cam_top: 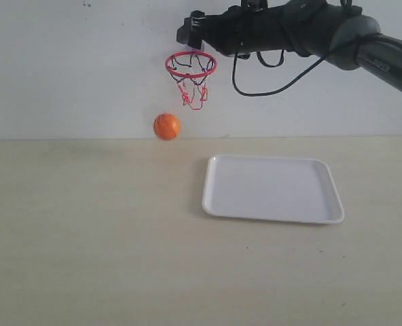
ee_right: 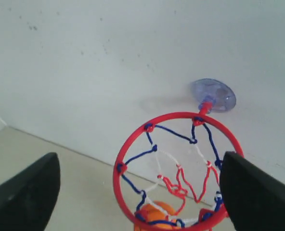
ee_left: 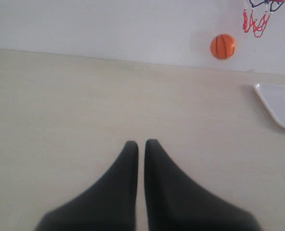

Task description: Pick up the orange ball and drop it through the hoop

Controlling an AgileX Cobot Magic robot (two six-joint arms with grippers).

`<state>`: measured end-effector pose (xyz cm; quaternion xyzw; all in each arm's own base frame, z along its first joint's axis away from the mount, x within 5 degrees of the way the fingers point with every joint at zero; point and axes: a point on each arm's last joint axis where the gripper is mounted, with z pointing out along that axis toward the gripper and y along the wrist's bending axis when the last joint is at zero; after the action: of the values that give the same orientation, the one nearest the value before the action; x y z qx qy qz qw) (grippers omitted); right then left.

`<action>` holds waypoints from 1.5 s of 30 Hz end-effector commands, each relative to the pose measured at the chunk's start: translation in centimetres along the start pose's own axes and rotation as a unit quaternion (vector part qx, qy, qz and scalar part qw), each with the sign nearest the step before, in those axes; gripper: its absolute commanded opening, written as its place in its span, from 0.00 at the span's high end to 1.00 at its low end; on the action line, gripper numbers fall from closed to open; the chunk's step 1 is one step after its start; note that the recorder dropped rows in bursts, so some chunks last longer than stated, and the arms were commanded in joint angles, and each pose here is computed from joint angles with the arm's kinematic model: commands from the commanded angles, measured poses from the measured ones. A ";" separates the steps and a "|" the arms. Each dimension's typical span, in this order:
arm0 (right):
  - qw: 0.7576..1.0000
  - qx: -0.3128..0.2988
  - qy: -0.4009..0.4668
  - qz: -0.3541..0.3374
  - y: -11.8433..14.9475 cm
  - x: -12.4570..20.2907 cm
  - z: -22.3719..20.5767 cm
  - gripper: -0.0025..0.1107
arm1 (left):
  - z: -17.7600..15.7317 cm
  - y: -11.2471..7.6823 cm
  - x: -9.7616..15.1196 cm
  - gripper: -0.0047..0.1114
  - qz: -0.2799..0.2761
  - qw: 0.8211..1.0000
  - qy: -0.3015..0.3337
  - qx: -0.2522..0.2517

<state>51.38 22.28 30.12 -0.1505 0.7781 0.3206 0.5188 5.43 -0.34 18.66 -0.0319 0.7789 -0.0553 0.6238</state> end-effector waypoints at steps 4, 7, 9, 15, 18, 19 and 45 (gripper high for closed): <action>0.987 0.047 0.144 -0.046 -0.7 0.8 -2.0 0.37 | 0.0 0.0 0.1 0.92 0.003 1.000 -0.001 -0.001; 0.974 0.053 0.213 -0.050 -2.0 1.7 -3.0 0.52 | 0.0 0.0 0.1 0.92 0.003 1.000 -0.001 -0.001; 0.967 0.046 0.248 -0.033 -2.9 2.0 -3.8 0.59 | 0.0 0.0 0.1 0.92 0.003 1.000 -0.001 -0.001; 0.950 -0.020 0.308 0.050 -4.2 2.2 -6.2 0.87 | 0.0 0.0 0.1 0.92 0.003 1.000 -0.001 -0.001; 0.951 -0.022 0.306 0.047 -4.2 1.6 -6.8 0.98 | 0.0 0.0 0.1 0.92 0.003 1.000 -0.001 -0.001; 0.951 -0.019 0.305 0.046 -4.2 1.5 -6.9 0.98 | 0.0 0.0 0.1 0.92 0.003 1.000 -0.001 -0.001; 0.922 0.068 0.343 0.166 5.7 19.5 -25.7 0.98 | 0.0 0.0 0.1 0.92 0.003 1.000 -0.001 -0.001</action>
<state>23.47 11.98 21.30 -0.0871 0.9432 0.2814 0.1534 5.43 -0.34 18.66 -0.0319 0.7789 -0.0553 0.6238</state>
